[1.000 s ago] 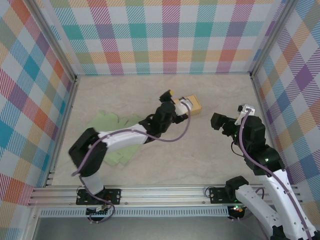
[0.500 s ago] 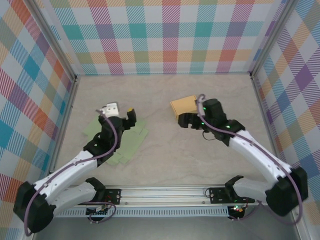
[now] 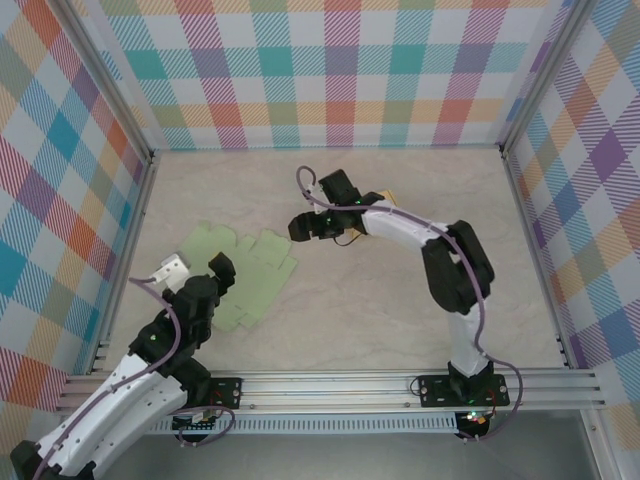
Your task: Fold the paper box
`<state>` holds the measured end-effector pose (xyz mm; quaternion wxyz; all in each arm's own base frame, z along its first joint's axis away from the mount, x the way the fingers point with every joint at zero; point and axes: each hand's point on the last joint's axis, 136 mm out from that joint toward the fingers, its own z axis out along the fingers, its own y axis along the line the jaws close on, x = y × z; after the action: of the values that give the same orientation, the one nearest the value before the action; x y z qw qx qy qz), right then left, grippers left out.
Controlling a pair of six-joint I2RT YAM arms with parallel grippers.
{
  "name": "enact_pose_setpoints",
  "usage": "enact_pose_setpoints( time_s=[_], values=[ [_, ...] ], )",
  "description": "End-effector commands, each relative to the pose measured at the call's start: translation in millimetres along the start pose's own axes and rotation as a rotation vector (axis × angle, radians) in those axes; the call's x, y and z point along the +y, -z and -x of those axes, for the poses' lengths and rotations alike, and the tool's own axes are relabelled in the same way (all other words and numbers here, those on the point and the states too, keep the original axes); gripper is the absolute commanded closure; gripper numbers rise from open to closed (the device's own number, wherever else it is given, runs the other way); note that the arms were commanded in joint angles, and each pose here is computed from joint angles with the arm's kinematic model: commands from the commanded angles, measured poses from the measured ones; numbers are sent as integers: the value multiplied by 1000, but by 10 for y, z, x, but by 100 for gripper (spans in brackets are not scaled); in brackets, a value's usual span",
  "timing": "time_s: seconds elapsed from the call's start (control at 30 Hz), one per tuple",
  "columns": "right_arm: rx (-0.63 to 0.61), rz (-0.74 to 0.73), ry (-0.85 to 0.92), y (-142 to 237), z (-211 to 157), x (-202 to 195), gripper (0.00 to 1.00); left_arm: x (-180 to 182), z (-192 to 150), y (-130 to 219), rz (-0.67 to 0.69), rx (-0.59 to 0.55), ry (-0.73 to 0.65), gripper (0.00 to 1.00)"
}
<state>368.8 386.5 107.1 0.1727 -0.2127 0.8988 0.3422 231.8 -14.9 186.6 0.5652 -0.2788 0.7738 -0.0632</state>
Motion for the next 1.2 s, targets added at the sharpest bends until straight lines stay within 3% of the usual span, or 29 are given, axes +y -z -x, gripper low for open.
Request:
enact_pose_setpoints(
  time_s=[0.0, 0.47, 0.63, 0.7, 0.87, 1.03, 1.17],
  values=[
    [56, 77, 40, -189, 7, 119, 28, 229, 0, 61, 50, -26, 37, 0],
    [172, 158, 45, -905, -71, 111, 38, 526, -10, 187, 51, -85, 96, 0],
    [195, 182, 25, -1052, -100, 112, 51, 508, 9, 197, 44, -85, 96, 0],
    [199, 176, 23, -1069, -113, 95, 62, 492, 8, 199, 37, -80, 94, 0],
    [175, 126, 91, -881, -62, 105, 100, 338, 8, 188, -27, -62, 55, 0],
    [121, 47, 250, -409, 25, 122, 100, -75, 92, 212, -180, -39, -57, 0],
    [101, 12, 369, 59, -5, 91, 100, -567, 313, 282, -296, -12, -231, 0]
  ],
)
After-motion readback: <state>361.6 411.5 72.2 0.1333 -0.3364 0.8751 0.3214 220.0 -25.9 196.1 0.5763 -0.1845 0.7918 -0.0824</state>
